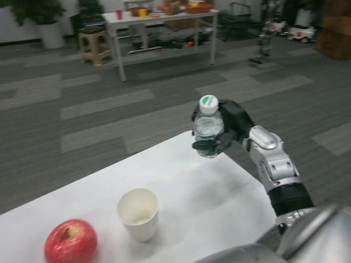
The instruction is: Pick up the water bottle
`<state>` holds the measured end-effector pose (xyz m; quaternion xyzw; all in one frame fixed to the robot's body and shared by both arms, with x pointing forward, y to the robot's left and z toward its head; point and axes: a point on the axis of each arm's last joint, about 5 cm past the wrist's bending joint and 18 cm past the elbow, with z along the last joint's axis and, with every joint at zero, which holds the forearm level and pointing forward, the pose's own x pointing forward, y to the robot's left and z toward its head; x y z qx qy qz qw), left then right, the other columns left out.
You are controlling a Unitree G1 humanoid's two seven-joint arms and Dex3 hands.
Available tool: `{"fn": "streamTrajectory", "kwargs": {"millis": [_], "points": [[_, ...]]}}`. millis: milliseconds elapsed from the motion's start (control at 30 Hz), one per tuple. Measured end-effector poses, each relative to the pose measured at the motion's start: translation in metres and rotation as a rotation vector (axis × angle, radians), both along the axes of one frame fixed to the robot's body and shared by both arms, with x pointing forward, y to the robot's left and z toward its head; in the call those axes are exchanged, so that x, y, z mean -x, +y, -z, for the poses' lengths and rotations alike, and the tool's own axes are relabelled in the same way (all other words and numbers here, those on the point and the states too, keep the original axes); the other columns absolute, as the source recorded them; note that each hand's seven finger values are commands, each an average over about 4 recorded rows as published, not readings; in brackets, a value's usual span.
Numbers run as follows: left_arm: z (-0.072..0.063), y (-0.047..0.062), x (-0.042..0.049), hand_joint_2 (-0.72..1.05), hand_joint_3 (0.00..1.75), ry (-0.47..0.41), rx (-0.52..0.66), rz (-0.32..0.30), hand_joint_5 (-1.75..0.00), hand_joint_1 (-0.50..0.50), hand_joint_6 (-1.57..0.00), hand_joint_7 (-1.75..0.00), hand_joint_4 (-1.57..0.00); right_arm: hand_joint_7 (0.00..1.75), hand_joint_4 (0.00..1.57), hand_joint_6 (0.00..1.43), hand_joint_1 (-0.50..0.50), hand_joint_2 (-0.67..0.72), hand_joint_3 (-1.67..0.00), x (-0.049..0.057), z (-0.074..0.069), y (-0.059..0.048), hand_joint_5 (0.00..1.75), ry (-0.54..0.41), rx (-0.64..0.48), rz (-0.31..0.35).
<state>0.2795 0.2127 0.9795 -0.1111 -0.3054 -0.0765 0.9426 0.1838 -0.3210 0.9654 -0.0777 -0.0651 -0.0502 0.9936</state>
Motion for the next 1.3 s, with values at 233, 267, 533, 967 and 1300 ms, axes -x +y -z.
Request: {"fn": "streamTrajectory", "kwargs": {"millis": [233, 267, 533, 967, 1300], "points": [[-0.003, -0.013, -0.0046, -0.72, 0.09, -0.021, 0.006, 0.026, 0.0, -0.5, 0.0, -0.02, -0.04, 1.33, 1.51, 1.37, -0.04, -0.27, -0.79, -0.032, -0.007, 0.02, 1.26, -0.03, 0.051, -0.106], [-0.003, -0.014, -0.0047, -0.72, 0.09, -0.021, 0.006, 0.027, 0.0, -0.5, 0.0, -0.02, -0.03, 1.33, 1.51, 1.37, -0.04, -0.29, -0.79, -0.034, -0.007, 0.021, 1.26, -0.027, 0.056, -0.116], [-0.002, -0.02, -0.0049, -0.72, 0.09, -0.02, -0.007, 0.033, 0.0, -0.5, 0.0, -0.02, -0.01, 1.33, 1.51, 1.37, -0.04, -0.29, -0.79, -0.038, -0.007, 0.024, 1.26, -0.002, 0.073, -0.153], [0.001, -0.028, -0.0044, -0.72, 0.09, -0.011, -0.02, 0.053, 0.0, -0.5, 0.0, -0.03, 0.0, 1.33, 1.51, 1.36, -0.04, -0.29, -0.79, -0.039, -0.009, 0.024, 1.26, -0.001, 0.07, -0.185], [0.006, -0.034, -0.0029, -0.72, 0.09, 0.0, -0.002, 0.062, 0.0, -0.5, 0.0, -0.05, -0.04, 1.33, 1.51, 1.34, 0.0, -0.29, -0.79, -0.037, -0.008, 0.025, 1.26, 0.004, 0.057, -0.236]]}}
